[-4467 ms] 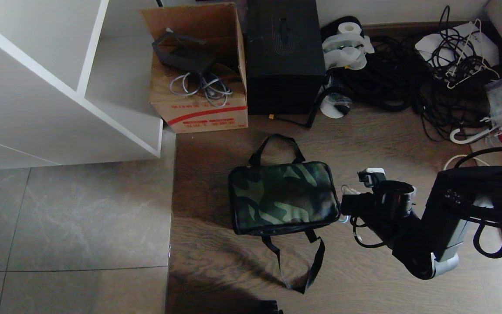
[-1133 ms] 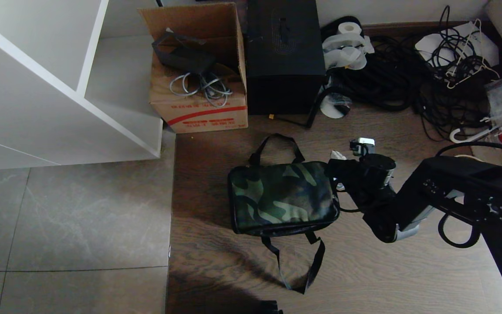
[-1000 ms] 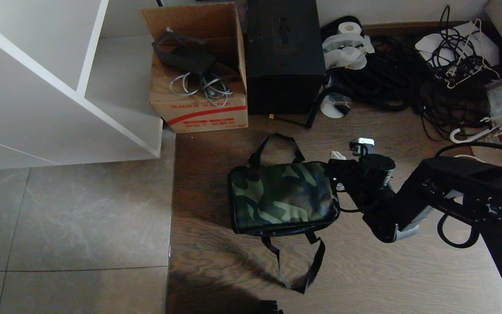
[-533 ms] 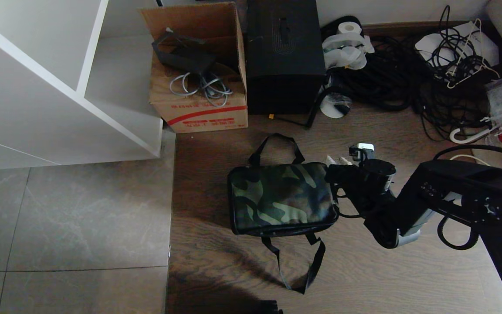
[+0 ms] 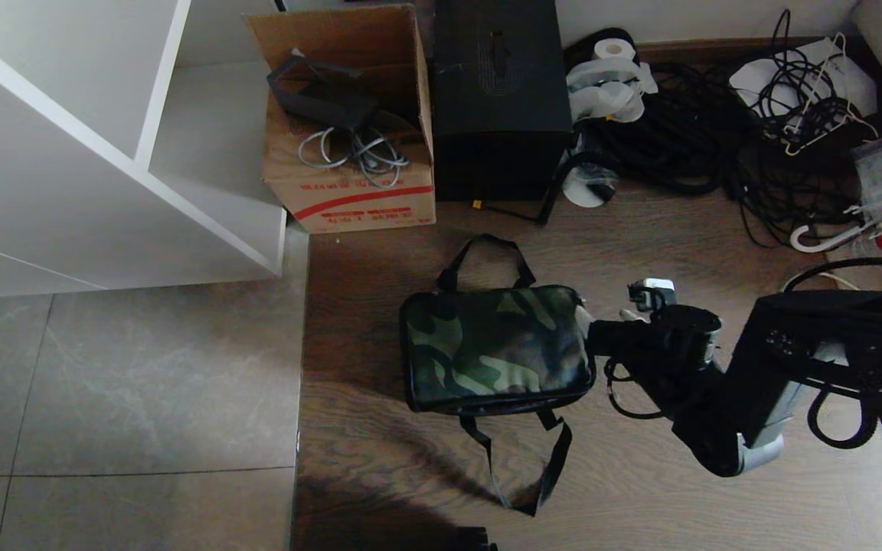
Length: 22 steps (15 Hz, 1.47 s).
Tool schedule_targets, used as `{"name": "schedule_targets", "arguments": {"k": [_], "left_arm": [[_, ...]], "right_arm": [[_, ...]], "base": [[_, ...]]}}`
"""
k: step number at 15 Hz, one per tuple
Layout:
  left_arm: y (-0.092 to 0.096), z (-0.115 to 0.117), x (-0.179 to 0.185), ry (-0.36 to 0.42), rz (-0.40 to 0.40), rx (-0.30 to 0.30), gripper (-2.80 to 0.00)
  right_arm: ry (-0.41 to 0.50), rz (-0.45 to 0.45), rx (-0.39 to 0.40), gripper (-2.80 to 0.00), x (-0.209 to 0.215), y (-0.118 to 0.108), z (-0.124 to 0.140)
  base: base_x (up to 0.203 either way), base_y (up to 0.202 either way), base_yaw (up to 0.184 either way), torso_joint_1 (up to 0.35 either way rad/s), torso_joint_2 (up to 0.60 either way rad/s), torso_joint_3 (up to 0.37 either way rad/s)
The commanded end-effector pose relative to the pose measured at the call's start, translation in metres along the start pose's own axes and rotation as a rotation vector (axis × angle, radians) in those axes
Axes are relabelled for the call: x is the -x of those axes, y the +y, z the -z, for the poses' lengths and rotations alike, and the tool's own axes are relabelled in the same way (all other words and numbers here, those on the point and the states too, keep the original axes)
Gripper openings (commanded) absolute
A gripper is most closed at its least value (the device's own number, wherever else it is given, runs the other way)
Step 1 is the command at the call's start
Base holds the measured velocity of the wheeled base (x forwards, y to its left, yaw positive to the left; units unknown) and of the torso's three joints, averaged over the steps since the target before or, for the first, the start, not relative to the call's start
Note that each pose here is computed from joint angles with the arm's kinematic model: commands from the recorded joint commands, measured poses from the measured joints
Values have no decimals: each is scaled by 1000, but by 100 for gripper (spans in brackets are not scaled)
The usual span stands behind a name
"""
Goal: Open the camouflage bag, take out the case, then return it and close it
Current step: Open the top of the storage box
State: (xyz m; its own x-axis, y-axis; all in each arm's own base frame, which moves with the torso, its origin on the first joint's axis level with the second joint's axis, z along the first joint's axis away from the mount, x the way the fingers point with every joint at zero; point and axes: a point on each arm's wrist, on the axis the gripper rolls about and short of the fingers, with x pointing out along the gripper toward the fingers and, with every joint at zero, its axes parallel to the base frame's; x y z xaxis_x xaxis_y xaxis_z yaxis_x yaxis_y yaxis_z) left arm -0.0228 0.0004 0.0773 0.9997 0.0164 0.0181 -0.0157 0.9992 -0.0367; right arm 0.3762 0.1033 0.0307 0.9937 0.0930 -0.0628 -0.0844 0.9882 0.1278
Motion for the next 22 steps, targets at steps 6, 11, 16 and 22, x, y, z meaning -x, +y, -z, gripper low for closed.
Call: {"name": "schedule_targets", "arguments": {"k": [6,11,16,22], "left_arm": [[0,3,-1,9,-1,0,-280],[0,3,-1,9,-2,0,-280],[0,3,-1,9,-1,0,-280],[0,3,-1,9,-1,0,-280]], "right_arm": [[221,-31,-16,0,61,-1,3],[380,-41,-26,0,60,12,31],[329,-100,-115,0,34,44,40],[346,-103,-146,0,30,51,52]], "base": [[0,0,0,0,0,0],[0,0,0,0,0,0],[0,0,0,0,0,0],[0,0,0,0,0,0]]}}
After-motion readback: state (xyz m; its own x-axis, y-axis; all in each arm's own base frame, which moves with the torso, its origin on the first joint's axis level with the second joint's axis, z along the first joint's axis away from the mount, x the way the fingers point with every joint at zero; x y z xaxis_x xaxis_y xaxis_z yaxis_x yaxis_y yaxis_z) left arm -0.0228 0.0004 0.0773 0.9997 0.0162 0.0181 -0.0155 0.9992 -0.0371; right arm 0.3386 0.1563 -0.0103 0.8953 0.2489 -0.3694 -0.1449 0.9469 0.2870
